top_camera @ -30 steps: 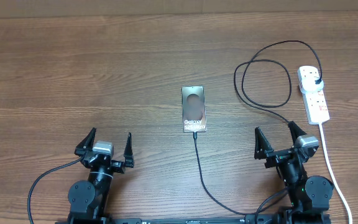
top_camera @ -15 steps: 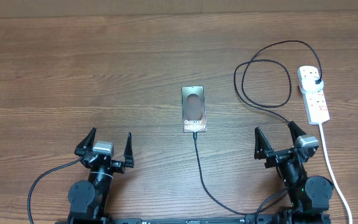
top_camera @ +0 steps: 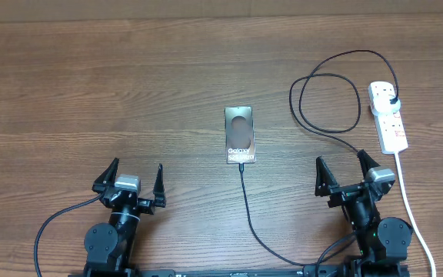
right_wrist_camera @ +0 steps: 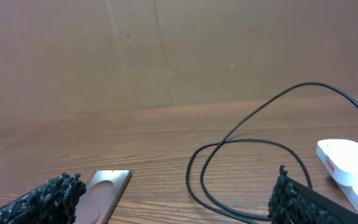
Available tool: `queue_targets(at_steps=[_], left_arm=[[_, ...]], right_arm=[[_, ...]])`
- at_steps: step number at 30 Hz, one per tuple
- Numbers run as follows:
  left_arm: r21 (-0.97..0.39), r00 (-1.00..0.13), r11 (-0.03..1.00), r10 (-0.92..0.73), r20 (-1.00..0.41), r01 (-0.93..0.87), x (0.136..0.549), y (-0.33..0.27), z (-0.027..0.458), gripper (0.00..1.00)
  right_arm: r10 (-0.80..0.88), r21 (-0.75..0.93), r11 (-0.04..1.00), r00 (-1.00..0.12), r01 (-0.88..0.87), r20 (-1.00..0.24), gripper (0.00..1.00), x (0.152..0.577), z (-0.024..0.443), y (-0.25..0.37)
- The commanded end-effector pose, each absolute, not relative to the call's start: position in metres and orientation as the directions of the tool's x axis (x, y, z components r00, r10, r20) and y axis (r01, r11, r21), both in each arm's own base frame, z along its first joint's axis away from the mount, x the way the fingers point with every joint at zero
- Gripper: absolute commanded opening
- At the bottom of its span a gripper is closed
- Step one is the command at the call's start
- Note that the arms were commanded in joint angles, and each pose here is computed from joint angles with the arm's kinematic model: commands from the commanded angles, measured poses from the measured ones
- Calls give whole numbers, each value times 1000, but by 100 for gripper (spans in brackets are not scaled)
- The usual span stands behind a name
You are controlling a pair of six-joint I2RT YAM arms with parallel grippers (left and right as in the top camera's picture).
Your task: Plug charger to phone and switch on socket
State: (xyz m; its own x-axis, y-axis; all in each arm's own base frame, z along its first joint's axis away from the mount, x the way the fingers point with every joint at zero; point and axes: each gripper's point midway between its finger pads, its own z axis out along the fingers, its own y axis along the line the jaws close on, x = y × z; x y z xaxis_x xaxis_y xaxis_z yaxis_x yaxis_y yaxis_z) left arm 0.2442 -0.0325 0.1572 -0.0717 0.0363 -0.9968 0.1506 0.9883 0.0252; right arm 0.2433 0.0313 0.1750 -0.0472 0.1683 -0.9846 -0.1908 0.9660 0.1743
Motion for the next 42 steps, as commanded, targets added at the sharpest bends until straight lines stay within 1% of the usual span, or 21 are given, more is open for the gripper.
queue_targets(at_steps=[1, 7, 22, 28, 42], left_arm=[[42, -68, 988, 52, -996, 149, 244, -32, 156, 100], [42, -68, 988, 52, -996, 149, 244, -32, 156, 100], [42, -68, 988, 52, -996, 149, 244, -32, 156, 100], [42, -68, 988, 52, -996, 149, 244, -32, 156, 100], [42, -68, 988, 52, -996, 149, 244, -32, 156, 100]], right_arm=[[250, 254, 961, -46, -112, -967, 100, 245, 172, 19], [189, 192, 974, -41, -121, -981, 100, 245, 171, 20], [188, 192, 974, -40, -117, -981, 100, 245, 171, 19], [97, 100, 983, -32, -155, -995, 100, 244, 171, 28], [97, 100, 982, -29, -160, -995, 100, 244, 172, 28]])
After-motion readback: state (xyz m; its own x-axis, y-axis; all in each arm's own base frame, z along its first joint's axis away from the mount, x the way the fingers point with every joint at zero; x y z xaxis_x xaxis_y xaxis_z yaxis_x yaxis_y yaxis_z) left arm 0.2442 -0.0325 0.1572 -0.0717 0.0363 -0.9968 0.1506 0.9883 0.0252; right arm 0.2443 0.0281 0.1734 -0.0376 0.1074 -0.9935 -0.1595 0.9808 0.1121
